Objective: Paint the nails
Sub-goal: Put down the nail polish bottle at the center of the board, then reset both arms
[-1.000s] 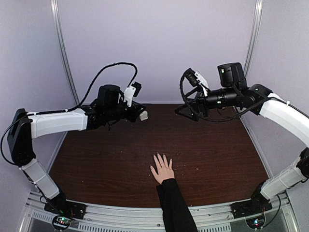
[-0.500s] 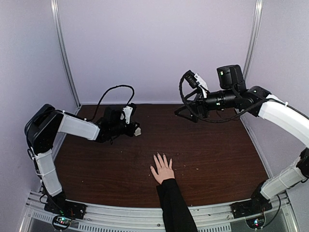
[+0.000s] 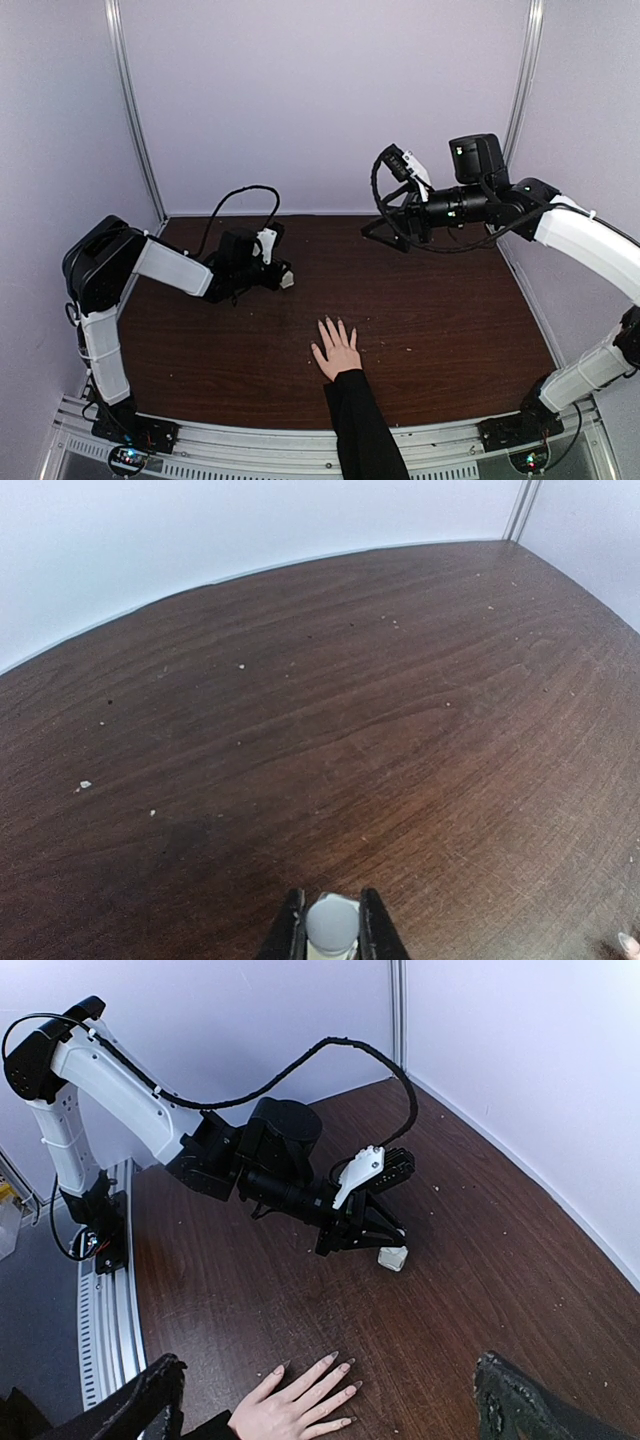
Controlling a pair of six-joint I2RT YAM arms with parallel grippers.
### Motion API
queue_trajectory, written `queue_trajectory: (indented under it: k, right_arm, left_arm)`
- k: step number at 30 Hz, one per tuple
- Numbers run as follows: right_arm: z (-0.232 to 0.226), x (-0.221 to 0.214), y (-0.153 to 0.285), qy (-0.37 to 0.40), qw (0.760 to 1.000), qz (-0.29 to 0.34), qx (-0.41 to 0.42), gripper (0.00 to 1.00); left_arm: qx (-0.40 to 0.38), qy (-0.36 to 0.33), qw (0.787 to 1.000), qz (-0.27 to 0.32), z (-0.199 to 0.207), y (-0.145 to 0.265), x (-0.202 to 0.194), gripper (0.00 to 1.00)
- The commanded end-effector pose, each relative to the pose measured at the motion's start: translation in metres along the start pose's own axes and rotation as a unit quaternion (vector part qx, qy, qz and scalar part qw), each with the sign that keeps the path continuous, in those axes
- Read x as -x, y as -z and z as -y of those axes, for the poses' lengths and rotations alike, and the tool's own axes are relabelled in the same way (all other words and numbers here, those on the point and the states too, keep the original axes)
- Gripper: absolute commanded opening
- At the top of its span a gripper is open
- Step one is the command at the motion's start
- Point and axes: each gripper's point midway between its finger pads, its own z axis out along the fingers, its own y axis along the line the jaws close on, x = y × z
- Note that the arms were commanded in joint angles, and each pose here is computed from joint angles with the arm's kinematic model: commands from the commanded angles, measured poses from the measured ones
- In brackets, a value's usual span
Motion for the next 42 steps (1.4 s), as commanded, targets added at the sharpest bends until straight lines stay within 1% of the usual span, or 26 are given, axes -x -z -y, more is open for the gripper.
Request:
queue_trajectory:
  k: [1, 7, 15, 18, 21, 23, 25, 30, 32, 34, 36, 38, 42]
  right_arm:
    - [0.0, 0.002, -0.001, 0.0, 1.0, 0.005, 0.007, 1.0]
    - [0.0, 0.002, 0.0, 0.001, 1.0, 0.005, 0.008, 1.0]
    - [0.0, 0.003, 0.001, 0.004, 1.0, 0.004, 0.006, 1.0]
    - [0.0, 0.003, 0.001, 0.005, 1.0, 0.002, 0.005, 1.0]
    - [0.0, 0.003, 0.001, 0.006, 1.0, 0.002, 0.005, 1.0]
    - [0.0, 0.004, 0.001, 0.007, 1.0, 0.003, 0.006, 1.0]
    - [-0.001, 0.005, 0.001, 0.007, 1.0, 0.004, 0.007, 1.0]
    - [-0.002, 0.006, 0.003, 0.006, 1.0, 0.006, 0.01, 1.0]
    - [-0.003, 0.008, 0.005, 0.006, 1.0, 0.009, 0.008, 1.0]
    - [-0.004, 0.01, 0.008, 0.006, 1.0, 0.013, 0.008, 1.0]
    - [-0.004, 0.011, 0.011, 0.005, 1.0, 0.016, 0.006, 1.0]
    - [-0.003, 0.014, 0.016, 0.003, 1.0, 0.023, 0.003, 1.0]
    - [-0.002, 0.018, 0.028, -0.003, 0.999, 0.033, -0.005, 1.0]
  left_arm:
    - [-0.004, 0.011, 0.999, 0.03, -0.002, -0.003, 0.01, 0.02]
    - [-0.001, 0.016, 1.0, 0.022, -0.003, -0.003, 0.004, 0.1]
    - [-0.004, 0.019, 1.0, 0.011, -0.003, -0.007, -0.006, 0.14]
    - [-0.004, 0.019, 1.0, 0.007, -0.003, -0.007, -0.01, 0.19]
    - [-0.006, 0.02, 1.0, 0.007, -0.002, -0.006, -0.01, 0.28]
    - [-0.01, 0.022, 1.0, 0.007, -0.001, -0.005, -0.009, 0.37]
    - [-0.014, 0.023, 1.0, 0.01, 0.001, -0.001, -0.004, 0.43]
    - [-0.019, 0.023, 0.999, 0.014, 0.005, 0.007, 0.011, 0.54]
    - [-0.021, 0.022, 0.999, 0.02, 0.006, 0.014, 0.021, 0.64]
    - [-0.021, 0.019, 0.999, 0.023, 0.008, 0.021, 0.032, 0.77]
    - [-0.02, 0.014, 1.0, 0.016, 0.009, 0.03, 0.044, 0.86]
    - [-0.017, 0.006, 1.0, -0.001, 0.01, 0.039, 0.055, 0.97]
    - [-0.003, -0.009, 1.0, -0.028, 0.009, 0.06, 0.078, 0.97]
